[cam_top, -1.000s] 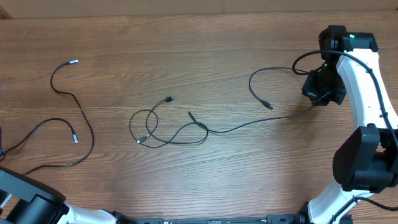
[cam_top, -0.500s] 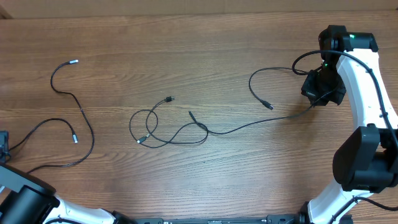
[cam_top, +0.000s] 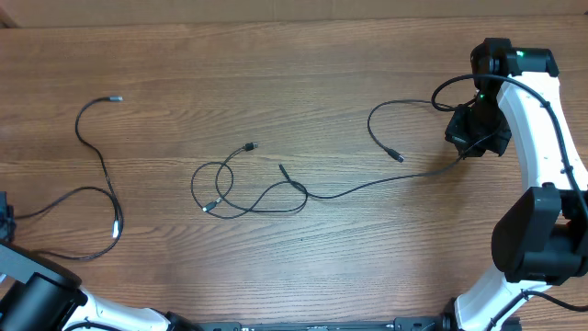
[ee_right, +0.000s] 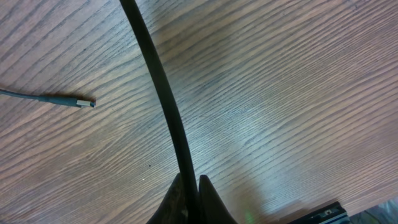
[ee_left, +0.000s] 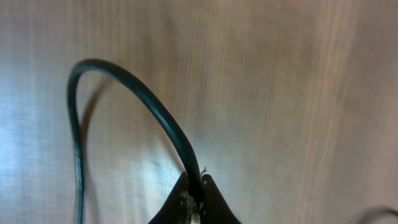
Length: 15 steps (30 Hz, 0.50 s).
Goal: Untangle cables
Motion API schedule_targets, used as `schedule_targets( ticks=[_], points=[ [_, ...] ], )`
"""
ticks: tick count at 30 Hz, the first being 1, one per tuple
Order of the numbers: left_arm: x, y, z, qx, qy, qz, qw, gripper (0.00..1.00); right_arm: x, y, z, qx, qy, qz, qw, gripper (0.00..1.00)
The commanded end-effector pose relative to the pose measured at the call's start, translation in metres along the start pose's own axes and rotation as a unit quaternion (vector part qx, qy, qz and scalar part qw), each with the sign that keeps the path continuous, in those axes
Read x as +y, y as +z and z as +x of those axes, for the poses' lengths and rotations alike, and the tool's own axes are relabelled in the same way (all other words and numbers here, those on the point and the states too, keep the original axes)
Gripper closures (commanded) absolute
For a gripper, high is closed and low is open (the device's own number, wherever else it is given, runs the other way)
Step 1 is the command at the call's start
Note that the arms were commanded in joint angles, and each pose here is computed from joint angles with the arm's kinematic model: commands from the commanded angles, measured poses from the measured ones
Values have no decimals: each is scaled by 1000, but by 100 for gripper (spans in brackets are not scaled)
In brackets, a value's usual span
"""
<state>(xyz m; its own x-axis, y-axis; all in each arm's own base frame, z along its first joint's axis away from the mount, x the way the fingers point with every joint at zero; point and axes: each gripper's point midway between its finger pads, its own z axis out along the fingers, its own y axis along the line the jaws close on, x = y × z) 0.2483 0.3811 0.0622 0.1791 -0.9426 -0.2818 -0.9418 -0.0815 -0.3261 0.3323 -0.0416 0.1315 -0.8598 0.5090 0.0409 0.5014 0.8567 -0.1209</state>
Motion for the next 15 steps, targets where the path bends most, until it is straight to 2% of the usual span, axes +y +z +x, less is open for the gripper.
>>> schedule_targets(
  ticks=[1, 6, 9, 12, 15],
  points=[
    [-55, -21, -6, 26, 33, 109, 993, 96, -1, -2, 0, -2, 4, -1, 1000, 96],
    [-134, -76, -20, -1, 141, 224, 964, 96, -1, -2, 0, -2, 4, -1, 1000, 96],
    [-173, -114, -21, -26, 203, 262, 943, 96, 0, -2, 0, 0, 4, -4, 1000, 96],
    [-208, -149, -9, -47, 266, 287, 919, 96, 3, -2, 1, 3, 4, -12, 1000, 96],
    [-233, -167, 18, -48, 321, 297, 898, 96, 3, -2, 1, 3, 4, -12, 1000, 96]
  ],
)
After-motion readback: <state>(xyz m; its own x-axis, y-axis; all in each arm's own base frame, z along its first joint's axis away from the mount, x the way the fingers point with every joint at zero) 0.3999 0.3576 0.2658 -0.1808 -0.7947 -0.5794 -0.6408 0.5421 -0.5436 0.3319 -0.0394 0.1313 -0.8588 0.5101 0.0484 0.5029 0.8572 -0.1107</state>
